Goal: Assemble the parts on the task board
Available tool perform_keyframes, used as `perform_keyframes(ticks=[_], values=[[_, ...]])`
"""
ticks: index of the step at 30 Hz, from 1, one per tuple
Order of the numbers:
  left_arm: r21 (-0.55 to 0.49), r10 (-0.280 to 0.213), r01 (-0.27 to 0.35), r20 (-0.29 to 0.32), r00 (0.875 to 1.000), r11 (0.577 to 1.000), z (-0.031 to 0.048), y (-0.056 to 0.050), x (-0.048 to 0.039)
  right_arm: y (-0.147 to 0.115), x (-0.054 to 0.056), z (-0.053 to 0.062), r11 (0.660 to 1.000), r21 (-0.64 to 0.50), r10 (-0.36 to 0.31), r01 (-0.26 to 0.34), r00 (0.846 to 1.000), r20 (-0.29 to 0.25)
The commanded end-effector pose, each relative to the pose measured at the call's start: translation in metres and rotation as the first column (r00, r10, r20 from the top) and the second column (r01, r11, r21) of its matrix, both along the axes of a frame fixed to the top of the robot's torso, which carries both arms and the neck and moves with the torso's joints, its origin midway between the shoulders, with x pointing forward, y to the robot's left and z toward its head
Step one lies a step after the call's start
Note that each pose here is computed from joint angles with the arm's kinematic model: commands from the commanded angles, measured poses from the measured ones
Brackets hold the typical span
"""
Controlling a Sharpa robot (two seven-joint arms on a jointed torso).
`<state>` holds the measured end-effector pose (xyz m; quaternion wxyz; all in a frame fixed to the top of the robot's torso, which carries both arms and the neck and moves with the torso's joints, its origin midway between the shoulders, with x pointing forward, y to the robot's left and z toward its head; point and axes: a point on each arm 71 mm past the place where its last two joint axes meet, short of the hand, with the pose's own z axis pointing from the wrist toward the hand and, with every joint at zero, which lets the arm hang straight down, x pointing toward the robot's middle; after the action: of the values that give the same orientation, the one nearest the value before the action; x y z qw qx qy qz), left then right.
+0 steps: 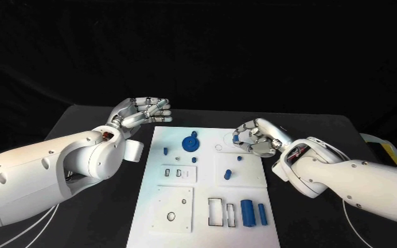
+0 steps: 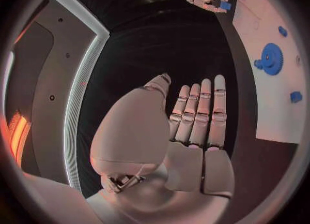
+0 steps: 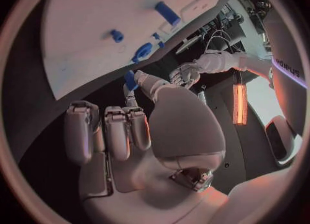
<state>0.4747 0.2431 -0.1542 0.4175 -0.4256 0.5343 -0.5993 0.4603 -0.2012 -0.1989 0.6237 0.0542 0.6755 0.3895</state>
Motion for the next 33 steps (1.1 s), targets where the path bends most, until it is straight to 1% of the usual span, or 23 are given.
perform_keyframes(ticks=[1,4,7,8,10,12,16,20,25,28,33], values=[[-0.012,-0.028,0.028,-0.001,1.0,1.0,0.0001,-0.004,0.0013,0.023,-0.005,0.002,0.999,-0.034,-0.023,0.023,1.0,-0.006],[-0.01,-0.029,0.029,-0.005,1.0,1.0,-0.0009,-0.005,0.0028,0.042,-0.009,0.002,0.999,-0.037,0.009,-0.009,1.0,-0.01],[-0.006,-0.035,0.035,-0.009,0.999,0.999,-0.002,-0.007,0.0045,0.066,-0.015,0.0,0.997,-0.05,0.056,-0.057,0.998,-0.011],[-0.005,-0.036,0.036,-0.009,0.999,0.999,-0.0021,-0.008,0.0047,0.069,-0.015,0.0,0.997,-0.052,0.062,-0.063,0.998,-0.012],[0.0,-0.04,0.04,-0.01,0.999,0.999,-0.0026,-0.01,0.0056,0.084,-0.019,-0.003,0.994,-0.063,0.089,-0.09,0.996,-0.019],[0.003,-0.042,0.042,-0.01,0.999,0.999,-0.0029,-0.011,0.0061,0.092,-0.022,-0.006,0.991,-0.073,0.107,-0.108,0.994,-0.024],[0.011,-0.048,0.048,-0.011,0.999,0.999,-0.0036,-0.014,0.0073,0.112,-0.029,-0.016,0.983,-0.107,0.143,-0.147,0.989,-0.039],[0.017,-0.05,0.05,-0.011,0.999,0.999,-0.004,-0.015,0.008,0.126,-0.035,-0.025,0.976,-0.141,0.16,-0.165,0.986,-0.051],[0.021,-0.049,0.049,-0.012,0.999,0.999,-0.0042,-0.017,0.0085,0.137,-0.04,-0.034,0.968,-0.171,0.174,-0.182,0.983,-0.063],[0.023,-0.049,0.049,-0.012,0.999,0.999,-0.0043,-0.017,0.0086,0.142,-0.042,-0.038,0.964,-0.189,0.18,-0.189,0.981,-0.067],[0.024,-0.048,0.048,-0.013,0.999,0.999,-0.0044,-0.018,0.0085,0.146,-0.043,-0.043,0.958,-0.208,0.187,-0.196,0.98,-0.062]])
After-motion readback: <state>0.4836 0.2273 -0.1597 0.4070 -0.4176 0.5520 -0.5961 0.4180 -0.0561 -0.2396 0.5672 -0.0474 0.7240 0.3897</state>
